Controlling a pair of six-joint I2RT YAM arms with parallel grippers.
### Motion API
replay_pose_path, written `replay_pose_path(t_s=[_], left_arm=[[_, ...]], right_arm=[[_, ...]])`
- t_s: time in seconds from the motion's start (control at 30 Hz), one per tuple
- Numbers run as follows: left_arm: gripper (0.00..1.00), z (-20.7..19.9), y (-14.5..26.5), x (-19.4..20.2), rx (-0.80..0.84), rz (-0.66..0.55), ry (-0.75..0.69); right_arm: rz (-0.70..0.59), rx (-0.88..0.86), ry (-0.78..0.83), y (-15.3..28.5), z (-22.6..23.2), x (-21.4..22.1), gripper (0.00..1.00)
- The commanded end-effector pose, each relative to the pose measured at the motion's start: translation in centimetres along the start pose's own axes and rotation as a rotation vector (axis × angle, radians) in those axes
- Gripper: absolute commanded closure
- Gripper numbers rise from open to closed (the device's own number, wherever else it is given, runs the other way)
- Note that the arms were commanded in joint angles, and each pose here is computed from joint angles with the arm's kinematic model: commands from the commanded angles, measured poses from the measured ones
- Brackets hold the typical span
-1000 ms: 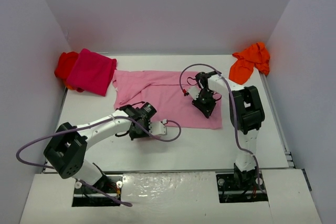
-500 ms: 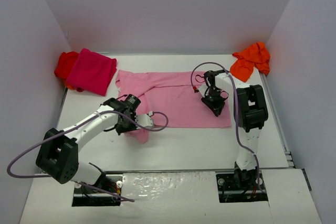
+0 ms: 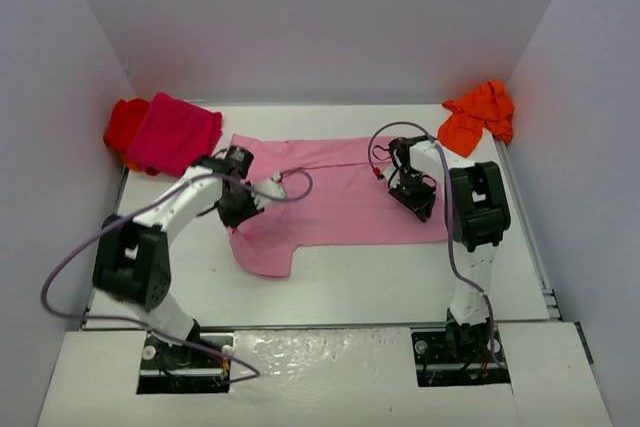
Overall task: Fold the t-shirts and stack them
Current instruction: Fold the flattened tshirt in 1/3 of the way
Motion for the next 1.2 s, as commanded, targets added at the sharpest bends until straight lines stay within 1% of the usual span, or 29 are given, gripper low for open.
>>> replay_pose_path(t_s=[0.0,0.03,0.1,0.13,0.17,0.2,0.3,0.37,0.43,0.57,0.73,0.8,0.83,0.87,0.9,0.97,1.03,1.17], left_arm=[[0.72,5.2,-1.0,-2.2,-0.012,-0.113,0.117],[0.67,5.4,-0.8,-2.2,-0.024,-0.11,0.117],[0.4,6.7,0.5,-2.9,-0.136,-0.17,0.123],[0.35,7.0,1.1,-3.3,-0.166,-0.191,0.117],[0.33,7.1,2.2,-3.5,-0.186,-0.21,0.113],[0.32,6.7,3.0,-3.7,-0.178,-0.229,0.101],[0.31,5.4,6.5,-3.6,-0.239,-0.28,0.028],[0.31,3.7,7.7,-2.6,-0.229,-0.26,-0.042],[0.31,1.4,8.9,-1.7,-0.188,-0.245,-0.093],[0.33,-3.0,8.5,-0.4,-0.047,-0.2,-0.144],[0.35,-8.5,5.8,0.5,0.119,-0.109,-0.236],[0.35,-10.0,4.8,0.8,0.146,-0.066,-0.273],[0.35,-11.4,3.6,0.7,0.166,-0.047,-0.302],[0.34,-12.0,3.2,0.7,0.167,-0.037,-0.317],[0.34,-13.1,2.4,0.7,0.183,-0.008,-0.344],[0.33,-14.2,1.4,0.5,0.184,-0.001,-0.361],[0.32,-15.1,0.7,0.3,0.189,-0.002,-0.381],[0.31,-15.8,-0.9,0.1,0.156,0.015,-0.422]], right_arm=[[0.022,0.044,-0.038,-4.3,-0.5,-0.3,0.81],[0.022,0.056,-0.042,-4.3,-0.7,-0.2,0.81],[0.016,0.086,-0.062,-4.2,-1.4,-0.1,0.81],[0.015,0.085,-0.068,-4.2,-1.6,0.0,0.81],[0.01,0.087,-0.068,-4.1,-1.7,-0.1,0.81],[0.003,0.088,-0.073,-3.8,-1.9,-0.1,0.81],[-0.029,0.097,-0.083,-2.8,-2.3,-0.3,0.81],[-0.063,0.107,-0.088,-1.7,-2.7,-0.5,0.81],[-0.105,0.101,-0.11,-0.7,-3.3,-1.0,0.81],[-0.243,0.086,-0.166,2.7,-4.9,-3.0,0.78],[-0.396,0.051,-0.204,6.8,-5.5,-4.3,0.78],[-0.437,0.073,-0.218,8.6,-6.1,-4.1,0.78],[-0.443,0.104,-0.219,9.3,-6.6,-3.8,0.77],[-0.454,0.16,-0.226,10.4,-7.5,-3.3,0.76],[-0.473,0.173,-0.249,11.1,-8.5,-3.1,0.76],[-0.511,0.181,-0.285,12.3,-9.7,-2.6,0.75],[-0.546,0.154,-0.304,13.1,-10.1,-2.3,0.74],[-0.575,0.092,-0.293,13.3,-9.1,-1.8,0.73]])
Point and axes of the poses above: each gripper's point midway between its finger pads, its own y axis back along the fingers, its own z axis along the line the jaws close on, x = y × z, the point moved 5 cm from there along y, back along the fingers, and after that the axes turned 10 degrees about -y, right-handed, at the moved point
